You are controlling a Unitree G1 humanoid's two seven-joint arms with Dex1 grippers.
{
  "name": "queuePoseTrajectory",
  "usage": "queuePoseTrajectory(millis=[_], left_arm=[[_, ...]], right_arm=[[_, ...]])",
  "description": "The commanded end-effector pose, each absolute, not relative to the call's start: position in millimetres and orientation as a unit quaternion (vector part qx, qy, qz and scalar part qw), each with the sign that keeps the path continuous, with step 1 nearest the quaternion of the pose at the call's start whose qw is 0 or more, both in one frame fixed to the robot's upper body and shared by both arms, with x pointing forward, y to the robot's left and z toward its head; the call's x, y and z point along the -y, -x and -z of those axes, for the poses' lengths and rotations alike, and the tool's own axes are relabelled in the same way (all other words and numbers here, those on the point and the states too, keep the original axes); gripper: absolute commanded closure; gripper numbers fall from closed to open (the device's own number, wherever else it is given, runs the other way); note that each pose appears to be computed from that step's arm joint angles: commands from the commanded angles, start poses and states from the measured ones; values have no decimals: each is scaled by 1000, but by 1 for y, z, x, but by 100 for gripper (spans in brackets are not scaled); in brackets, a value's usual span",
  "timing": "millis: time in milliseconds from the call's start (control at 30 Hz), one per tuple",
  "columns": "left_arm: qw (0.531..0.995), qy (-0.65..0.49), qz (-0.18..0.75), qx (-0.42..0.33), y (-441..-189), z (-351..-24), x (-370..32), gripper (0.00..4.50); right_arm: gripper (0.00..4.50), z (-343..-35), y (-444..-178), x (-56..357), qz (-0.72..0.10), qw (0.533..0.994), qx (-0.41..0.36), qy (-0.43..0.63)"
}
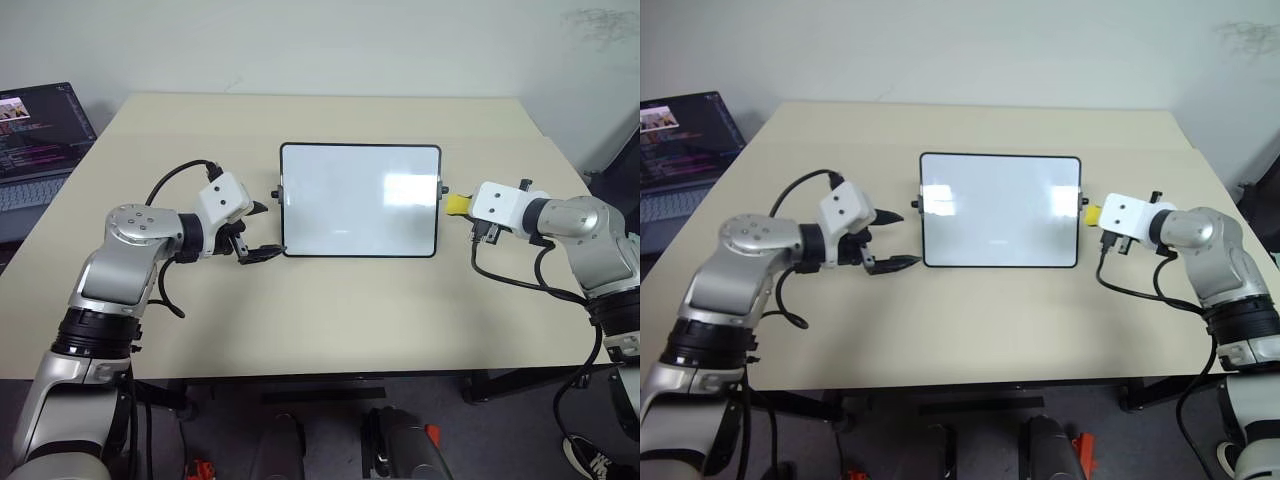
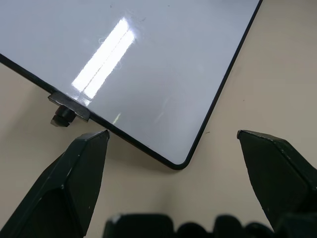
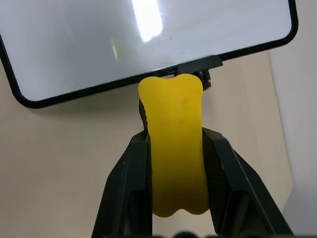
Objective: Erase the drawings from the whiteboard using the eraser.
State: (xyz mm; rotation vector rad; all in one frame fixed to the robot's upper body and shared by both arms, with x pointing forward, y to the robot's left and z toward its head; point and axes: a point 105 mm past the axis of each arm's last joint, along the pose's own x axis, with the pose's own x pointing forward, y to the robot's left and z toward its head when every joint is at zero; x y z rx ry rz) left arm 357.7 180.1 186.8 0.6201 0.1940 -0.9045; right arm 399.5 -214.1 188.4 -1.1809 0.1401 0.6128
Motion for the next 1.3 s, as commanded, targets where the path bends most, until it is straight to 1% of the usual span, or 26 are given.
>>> queuePoseTrajectory(millis=[33, 833, 1000, 1100, 1167, 1200, 1300], left_arm=[[848, -309, 425, -63, -359, -205, -179, 0], [846, -305, 433, -62, -361, -203, -175, 0], [848, -300, 433, -60, -361, -202, -175, 0], [850, -294, 433, -59, -360, -202, -175, 0], [849, -292, 436, -57, -360, -204, -174, 0], [849, -292, 437, -56, -360, -204, -173, 0], [844, -291, 448, -56, -361, -203, -167, 0]], right_arm=[[348, -211, -399, 216, -267, 792, -32, 548], [348, -211, -401, 215, -265, 796, -28, 544], [348, -216, -402, 215, -261, 806, -24, 530], [348, -215, -401, 232, -236, 851, -30, 468], [348, -215, -401, 253, -195, 889, -38, 412], [348, -215, -401, 259, -181, 900, -41, 395], [348, -203, -398, 293, -118, 943, -83, 301]])
